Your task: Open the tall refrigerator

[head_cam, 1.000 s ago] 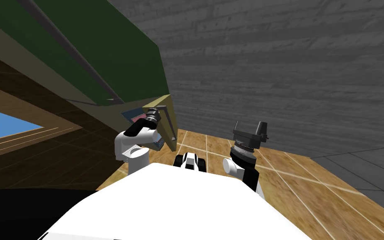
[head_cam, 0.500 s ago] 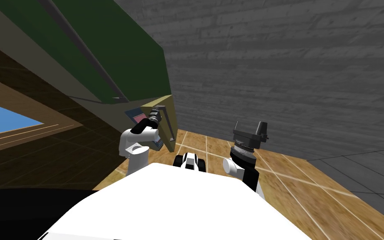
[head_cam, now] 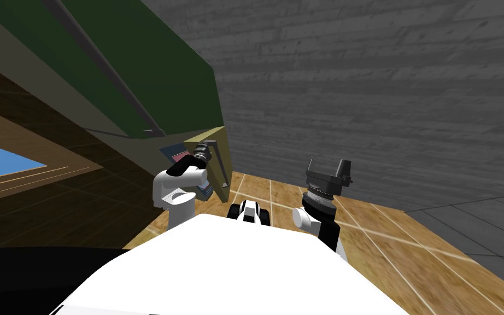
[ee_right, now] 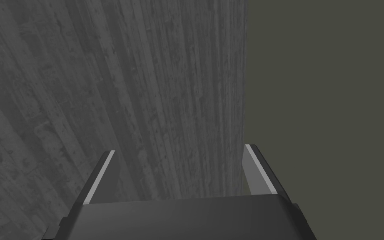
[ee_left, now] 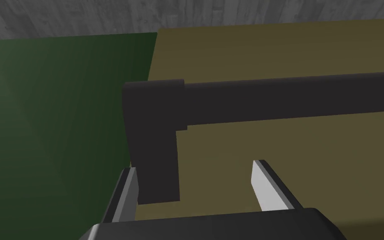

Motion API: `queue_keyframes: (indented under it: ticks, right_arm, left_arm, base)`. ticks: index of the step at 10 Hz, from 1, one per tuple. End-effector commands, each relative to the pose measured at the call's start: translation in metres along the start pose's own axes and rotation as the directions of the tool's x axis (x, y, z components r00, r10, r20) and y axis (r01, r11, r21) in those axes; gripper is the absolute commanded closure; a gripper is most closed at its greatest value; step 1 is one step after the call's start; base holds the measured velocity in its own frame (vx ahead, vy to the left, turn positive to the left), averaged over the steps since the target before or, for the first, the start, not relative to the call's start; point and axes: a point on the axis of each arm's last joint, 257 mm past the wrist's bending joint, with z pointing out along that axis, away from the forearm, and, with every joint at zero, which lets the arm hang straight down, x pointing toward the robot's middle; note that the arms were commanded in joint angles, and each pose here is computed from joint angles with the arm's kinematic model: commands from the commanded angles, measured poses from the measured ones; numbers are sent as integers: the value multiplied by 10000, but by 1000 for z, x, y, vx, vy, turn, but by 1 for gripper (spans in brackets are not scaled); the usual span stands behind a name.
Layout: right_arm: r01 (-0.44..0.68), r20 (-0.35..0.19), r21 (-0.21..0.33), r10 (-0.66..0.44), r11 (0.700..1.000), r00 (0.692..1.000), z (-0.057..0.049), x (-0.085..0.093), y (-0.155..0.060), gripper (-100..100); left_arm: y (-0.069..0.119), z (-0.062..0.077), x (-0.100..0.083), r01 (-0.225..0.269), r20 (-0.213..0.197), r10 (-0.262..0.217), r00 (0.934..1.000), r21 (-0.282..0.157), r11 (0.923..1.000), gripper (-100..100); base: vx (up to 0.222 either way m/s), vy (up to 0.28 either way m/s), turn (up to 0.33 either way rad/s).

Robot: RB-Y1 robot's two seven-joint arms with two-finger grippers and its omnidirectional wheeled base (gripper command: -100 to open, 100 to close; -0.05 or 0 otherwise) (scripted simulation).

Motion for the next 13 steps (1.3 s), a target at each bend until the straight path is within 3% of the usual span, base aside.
queue_keyframes:
  ticks: [1,3,4,6,7,8,9,13]
  right_arm:
    - [0,0,0,0,10000,10000,0,0,0,0]
    - [0,0,0,0,10000,10000,0,0,0,0]
    - [0,0,0,0,10000,10000,0,0,0,0]
    - [2,-1,1,-2,10000,10000,0,0,0,0]
    - [1,0,0,-1,10000,10000,0,0,0,0]
    - [0,0,0,0,10000,10000,0,0,0,0]
    - [-2,3,1,2,10000,10000,0,0,0,0]
    - [-4,4,-1,4,10000,10000,0,0,0,0]
  left_arm:
    - [-31,-13,0,331,-4,-331,9995,704,9970,-100]
    - [-38,-18,0,416,-14,-416,9991,856,9955,-100]
    - [-25,-14,1,374,14,-376,9993,576,9976,-100]
    - [-31,-16,0,380,43,-384,9993,648,9972,-100]
    - [-31,-16,-1,381,55,-385,9992,627,9973,100]
    - [-33,-16,-16,366,522,-401,9978,663,9971,100]
    - [-33,-16,-16,366,522,-401,9978,663,9971,100]
    - [-34,-17,-48,352,1460,-447,9883,674,9971,100]
  base:
    - [0,0,0]
    - [9,2,-17]
    - [15,12,-10]
    - [74,42,-29]
    - [14,7,3]
    - [127,-170,68]
    - [175,-238,80]
    - [169,-274,50]
